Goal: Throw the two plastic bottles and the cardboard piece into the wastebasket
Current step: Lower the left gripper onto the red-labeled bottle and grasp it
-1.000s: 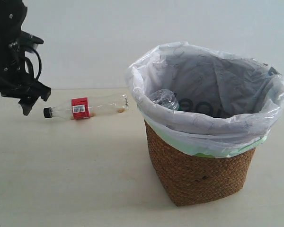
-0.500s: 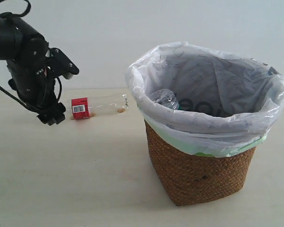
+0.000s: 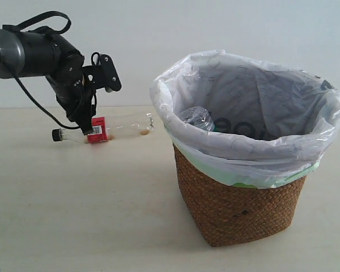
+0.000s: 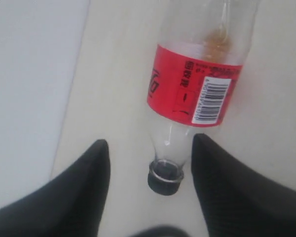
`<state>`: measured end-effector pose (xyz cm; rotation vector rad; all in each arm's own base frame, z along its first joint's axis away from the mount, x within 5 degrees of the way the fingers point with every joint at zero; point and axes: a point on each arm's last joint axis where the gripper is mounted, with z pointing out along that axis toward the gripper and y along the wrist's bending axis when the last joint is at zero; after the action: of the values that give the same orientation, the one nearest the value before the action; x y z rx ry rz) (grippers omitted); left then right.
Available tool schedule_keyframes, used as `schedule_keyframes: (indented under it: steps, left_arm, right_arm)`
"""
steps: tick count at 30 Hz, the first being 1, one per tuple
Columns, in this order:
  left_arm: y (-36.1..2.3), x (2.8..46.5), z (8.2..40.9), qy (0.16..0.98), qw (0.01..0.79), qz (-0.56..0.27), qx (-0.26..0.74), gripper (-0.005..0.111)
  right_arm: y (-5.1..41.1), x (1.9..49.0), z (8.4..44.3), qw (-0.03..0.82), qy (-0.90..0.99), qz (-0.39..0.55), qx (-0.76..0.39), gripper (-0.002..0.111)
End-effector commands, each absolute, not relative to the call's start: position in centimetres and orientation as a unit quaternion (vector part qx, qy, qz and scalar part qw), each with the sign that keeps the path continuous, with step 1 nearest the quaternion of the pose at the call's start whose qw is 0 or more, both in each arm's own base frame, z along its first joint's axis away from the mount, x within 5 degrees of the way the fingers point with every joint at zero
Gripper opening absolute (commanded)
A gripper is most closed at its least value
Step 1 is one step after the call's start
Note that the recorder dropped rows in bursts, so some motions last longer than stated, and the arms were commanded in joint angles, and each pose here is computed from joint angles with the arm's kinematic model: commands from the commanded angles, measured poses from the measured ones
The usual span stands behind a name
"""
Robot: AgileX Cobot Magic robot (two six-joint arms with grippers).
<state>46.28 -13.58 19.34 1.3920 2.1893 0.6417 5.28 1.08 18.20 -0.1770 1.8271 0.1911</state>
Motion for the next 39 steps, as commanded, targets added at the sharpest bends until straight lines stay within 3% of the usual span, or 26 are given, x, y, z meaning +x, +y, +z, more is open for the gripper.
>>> schedule_keyframes:
  steps: [1,13,18,39]
  left_arm:
    - [-13.7,46.8,19.1,0.793,0.229,0.242,0.510,0.046]
    - [-13.5,46.5,18.8,0.804,0.208,0.241,0.502,0.046]
    - [-13.8,46.7,18.5,0.775,0.208,0.239,0.547,0.071]
    - [-15.1,48.5,11.0,0.731,0.231,0.203,0.609,0.064]
  right_arm:
    - [1.1,5.3,18.3,0.610,0.784,0.080,-0.078,0.000]
    - [1.1,5.3,18.3,0.610,0.784,0.080,-0.078,0.000]
    - [1.1,5.3,18.3,0.610,0.784,0.080,-0.078,0.000]
    - [1.1,5.3,18.3,0.610,0.784,0.080,-0.078,0.000]
